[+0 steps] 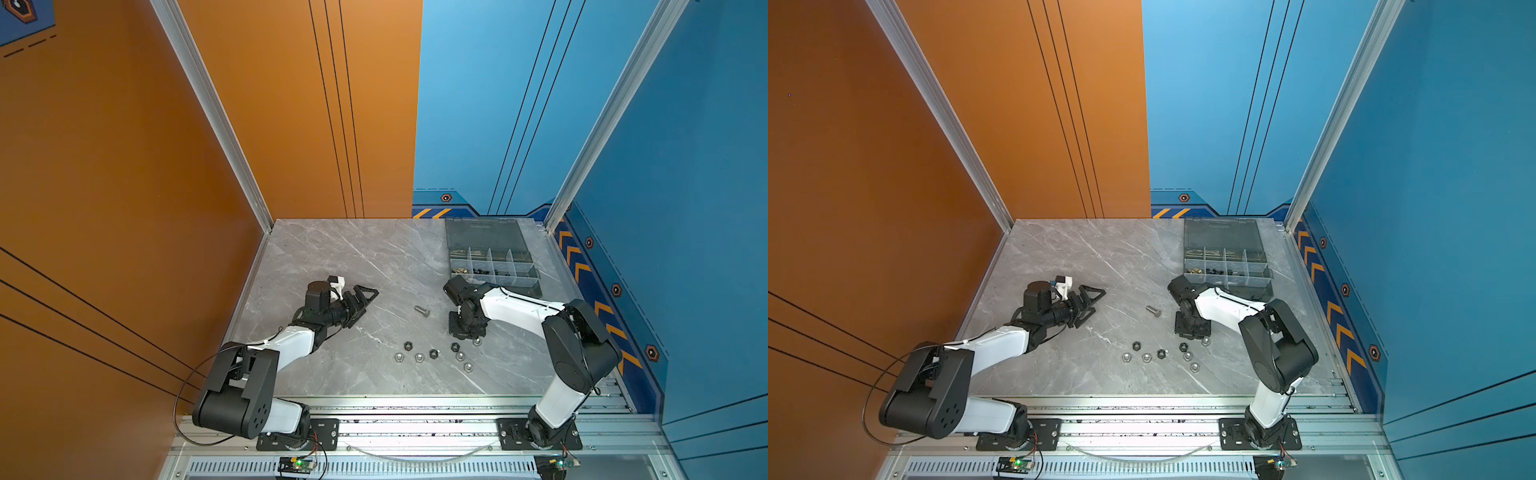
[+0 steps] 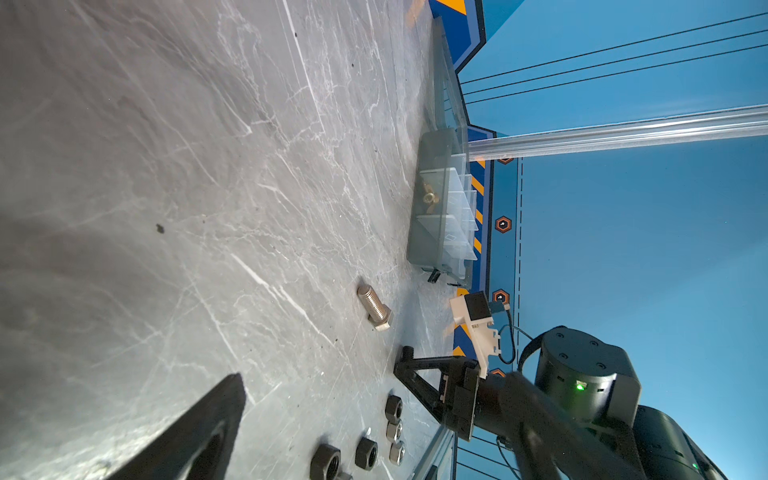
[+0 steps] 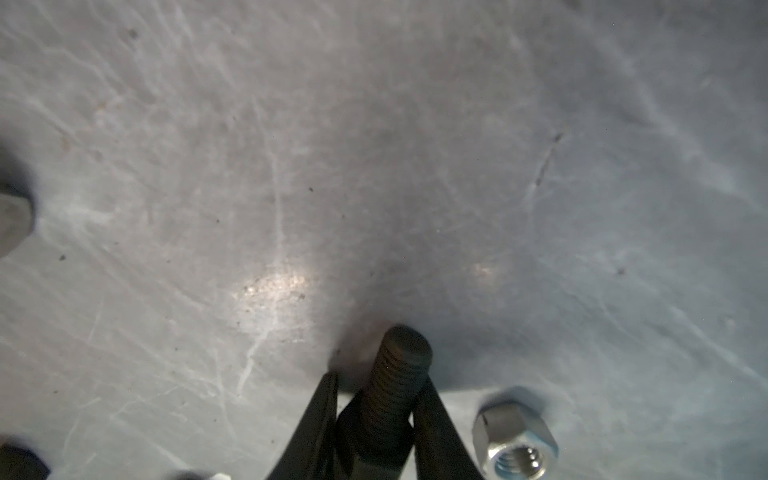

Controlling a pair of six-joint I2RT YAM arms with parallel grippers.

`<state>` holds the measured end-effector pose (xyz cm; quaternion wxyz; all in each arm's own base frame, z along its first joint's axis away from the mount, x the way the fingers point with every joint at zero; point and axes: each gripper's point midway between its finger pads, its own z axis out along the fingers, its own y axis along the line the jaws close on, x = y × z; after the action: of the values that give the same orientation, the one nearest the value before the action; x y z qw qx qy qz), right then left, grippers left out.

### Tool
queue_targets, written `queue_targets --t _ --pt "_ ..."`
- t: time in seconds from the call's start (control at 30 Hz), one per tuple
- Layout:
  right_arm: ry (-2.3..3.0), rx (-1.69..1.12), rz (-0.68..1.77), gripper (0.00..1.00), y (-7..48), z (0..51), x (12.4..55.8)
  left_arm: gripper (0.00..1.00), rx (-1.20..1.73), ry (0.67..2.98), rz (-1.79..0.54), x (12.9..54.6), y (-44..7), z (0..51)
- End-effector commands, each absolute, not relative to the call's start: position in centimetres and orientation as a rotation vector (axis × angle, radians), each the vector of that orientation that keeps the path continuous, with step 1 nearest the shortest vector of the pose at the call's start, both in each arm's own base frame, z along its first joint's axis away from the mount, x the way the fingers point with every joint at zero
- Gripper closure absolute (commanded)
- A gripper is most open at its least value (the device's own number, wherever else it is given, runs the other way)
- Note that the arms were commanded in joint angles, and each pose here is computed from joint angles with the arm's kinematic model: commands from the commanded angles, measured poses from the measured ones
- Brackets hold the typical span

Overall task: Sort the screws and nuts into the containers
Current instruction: 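Lift the black bolt and carry it over the bolt compartment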

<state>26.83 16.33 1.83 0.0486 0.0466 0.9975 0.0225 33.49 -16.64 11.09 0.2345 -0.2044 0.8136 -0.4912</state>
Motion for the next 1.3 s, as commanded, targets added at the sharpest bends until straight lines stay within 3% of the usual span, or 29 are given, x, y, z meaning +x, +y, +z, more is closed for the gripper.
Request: queue_targets --t 0.0,0.23,0.6,0.9,1.03,1.27 --pt "3.08 0.134 0.019 0.8 15.7 1.3 25.6 0.02 -0.537 2.224 -1.367 33.6 -17.0 11.4" --pt "3.032 0.13 0.086 0.91 15.8 3.0 26.7 0.02 -0.54 2.226 -1.37 33.6 -17.1 11.4" --pt "2.86 0.167 0.352 0.93 14.5 10.9 30.7 0.02 -0.533 2.224 -1.371 33.7 -17.2 11.5" --pt "2.681 0.463 0.281 0.92 4.2 15.9 37.2 0.02 -0.521 2.216 -1.378 33.8 -17.5 11.8" --pt "2.659 0.556 0.076 0.92 -0.8 15.9 39.2 0.02 -0.52 2.209 -1.381 33.8 -17.4 12.0" --pt "2.663 0.695 0.039 0.92 -5.4 13.7 42.3 0.02 -0.519 2.204 -1.382 33.8 -17.4 12.1"
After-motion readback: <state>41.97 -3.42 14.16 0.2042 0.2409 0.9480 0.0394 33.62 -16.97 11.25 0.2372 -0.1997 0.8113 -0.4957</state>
